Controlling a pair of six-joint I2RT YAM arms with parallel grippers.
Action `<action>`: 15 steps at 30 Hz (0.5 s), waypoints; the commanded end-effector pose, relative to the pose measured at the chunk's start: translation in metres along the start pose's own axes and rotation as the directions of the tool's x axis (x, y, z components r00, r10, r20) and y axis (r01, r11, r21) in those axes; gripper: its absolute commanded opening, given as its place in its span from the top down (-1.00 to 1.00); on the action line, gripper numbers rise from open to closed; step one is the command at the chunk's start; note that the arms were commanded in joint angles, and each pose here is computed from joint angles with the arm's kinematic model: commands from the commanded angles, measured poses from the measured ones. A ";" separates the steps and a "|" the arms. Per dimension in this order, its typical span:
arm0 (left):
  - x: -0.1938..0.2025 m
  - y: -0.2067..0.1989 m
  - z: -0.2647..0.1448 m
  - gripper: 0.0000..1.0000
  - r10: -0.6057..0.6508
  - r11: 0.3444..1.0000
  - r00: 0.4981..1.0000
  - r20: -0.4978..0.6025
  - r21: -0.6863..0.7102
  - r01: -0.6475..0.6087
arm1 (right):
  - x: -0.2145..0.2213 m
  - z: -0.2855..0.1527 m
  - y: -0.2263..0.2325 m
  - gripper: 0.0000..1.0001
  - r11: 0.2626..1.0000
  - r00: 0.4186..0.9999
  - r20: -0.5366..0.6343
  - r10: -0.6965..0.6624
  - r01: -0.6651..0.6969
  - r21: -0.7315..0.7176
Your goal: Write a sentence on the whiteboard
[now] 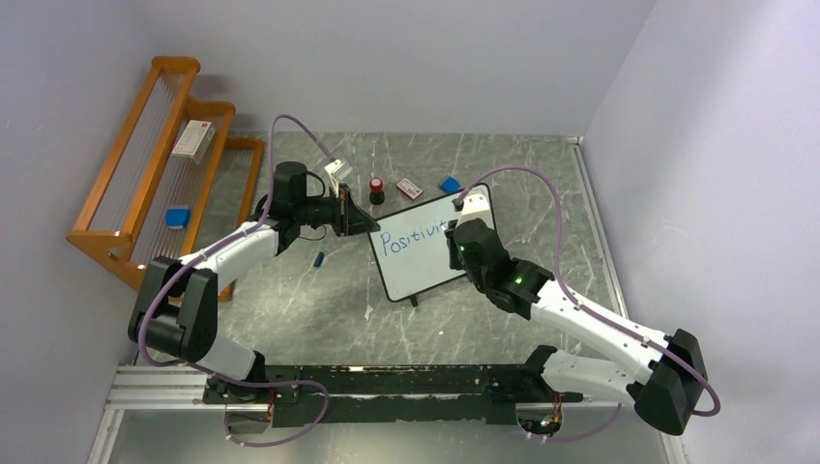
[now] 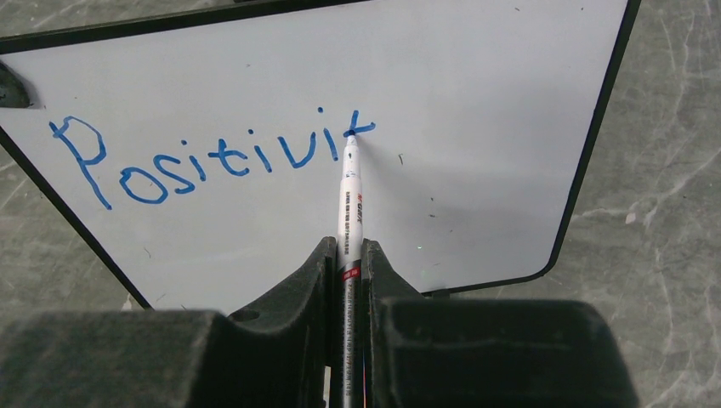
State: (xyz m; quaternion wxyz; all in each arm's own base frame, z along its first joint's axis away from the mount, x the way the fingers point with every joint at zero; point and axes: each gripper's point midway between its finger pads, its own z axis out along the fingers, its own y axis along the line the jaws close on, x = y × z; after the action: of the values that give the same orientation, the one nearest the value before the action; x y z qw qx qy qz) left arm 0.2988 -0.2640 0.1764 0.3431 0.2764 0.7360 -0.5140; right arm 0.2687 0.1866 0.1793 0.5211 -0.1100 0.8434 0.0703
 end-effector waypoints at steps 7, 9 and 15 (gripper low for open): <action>0.022 0.017 0.002 0.90 -0.038 0.998 0.998 -0.055 -0.057 0.035 | 0.019 -0.002 -0.007 1.00 1.000 0.998 -0.058 -0.006 0.007 0.014; 0.022 0.018 0.002 0.90 -0.039 0.998 0.998 -0.055 -0.058 0.036 | 0.020 -0.003 -0.008 1.00 1.000 0.998 -0.062 -0.007 0.008 0.018; 0.023 0.018 0.003 0.90 -0.040 0.998 0.998 -0.056 -0.059 0.037 | 0.022 -0.004 -0.011 1.00 1.000 0.998 -0.064 -0.009 0.011 0.026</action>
State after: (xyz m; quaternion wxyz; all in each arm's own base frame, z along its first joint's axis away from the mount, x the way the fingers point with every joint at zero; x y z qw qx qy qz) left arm 0.2988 -0.2640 0.1763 0.3429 0.2763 0.7361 -0.5140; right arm 0.2620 0.1810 0.1696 0.5052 -0.1120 0.8534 0.0632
